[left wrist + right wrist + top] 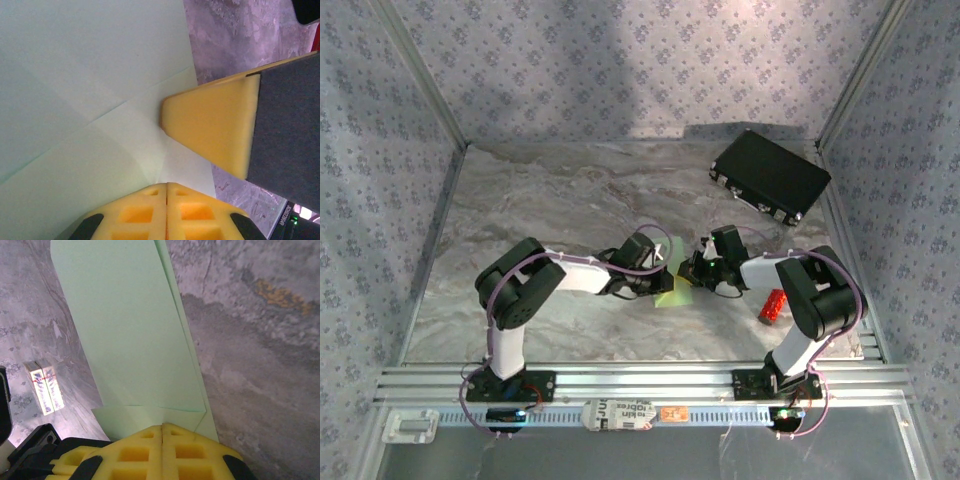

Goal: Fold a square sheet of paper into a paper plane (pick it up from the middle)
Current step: Fold the triangle a second time at the center of the table.

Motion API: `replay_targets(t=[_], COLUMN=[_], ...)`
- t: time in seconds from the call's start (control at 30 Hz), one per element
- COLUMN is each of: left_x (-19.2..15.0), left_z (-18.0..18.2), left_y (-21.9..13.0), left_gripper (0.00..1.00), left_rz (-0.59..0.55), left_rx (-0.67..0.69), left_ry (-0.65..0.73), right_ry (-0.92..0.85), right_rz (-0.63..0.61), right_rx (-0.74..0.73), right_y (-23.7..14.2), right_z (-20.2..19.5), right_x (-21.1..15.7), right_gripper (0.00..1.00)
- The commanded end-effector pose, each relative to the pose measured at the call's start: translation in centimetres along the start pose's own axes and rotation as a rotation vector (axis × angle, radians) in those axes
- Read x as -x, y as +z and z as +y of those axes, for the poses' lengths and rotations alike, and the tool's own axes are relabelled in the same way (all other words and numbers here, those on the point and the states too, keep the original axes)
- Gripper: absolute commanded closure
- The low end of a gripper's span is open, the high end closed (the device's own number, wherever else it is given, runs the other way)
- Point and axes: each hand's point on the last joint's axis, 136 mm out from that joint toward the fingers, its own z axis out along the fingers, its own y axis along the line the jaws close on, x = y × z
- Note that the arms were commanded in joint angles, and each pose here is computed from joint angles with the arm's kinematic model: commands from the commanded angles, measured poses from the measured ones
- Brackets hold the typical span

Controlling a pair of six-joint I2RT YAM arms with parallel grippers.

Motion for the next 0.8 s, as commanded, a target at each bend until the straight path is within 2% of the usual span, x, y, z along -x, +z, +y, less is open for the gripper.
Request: replay_targets(t=[0.0, 0.23, 0.6, 0.77], left_x=[-2.1, -1.8, -4.8, -4.9], left_z=[1.7, 0.1, 3.6, 3.0], left_y=[-0.7, -2.2, -2.7, -3.4], left_gripper=[0.91, 0.89, 0.89, 0.9], left_rz=[0.048, 0.044, 0.097, 0.08], left_rx=[0.072, 0.055, 0.115, 0.108], left_ry=[0.001, 0.062, 0.027, 0.035], right_ry=[0.069, 0.072, 0.07, 0.072], right_rz=[0.014, 0.014, 0.008, 0.007], right_rx=[-0.129, -0.128, -0.127, -0.126], right_y=[0.2, 0.1, -0.1, -0.2], right_z=[-4.0, -4.0, -3.8, -3.8], right_x=[-1.2, -1.2, -1.1, -1.0], right_gripper=[1.0, 1.0, 1.0, 1.0])
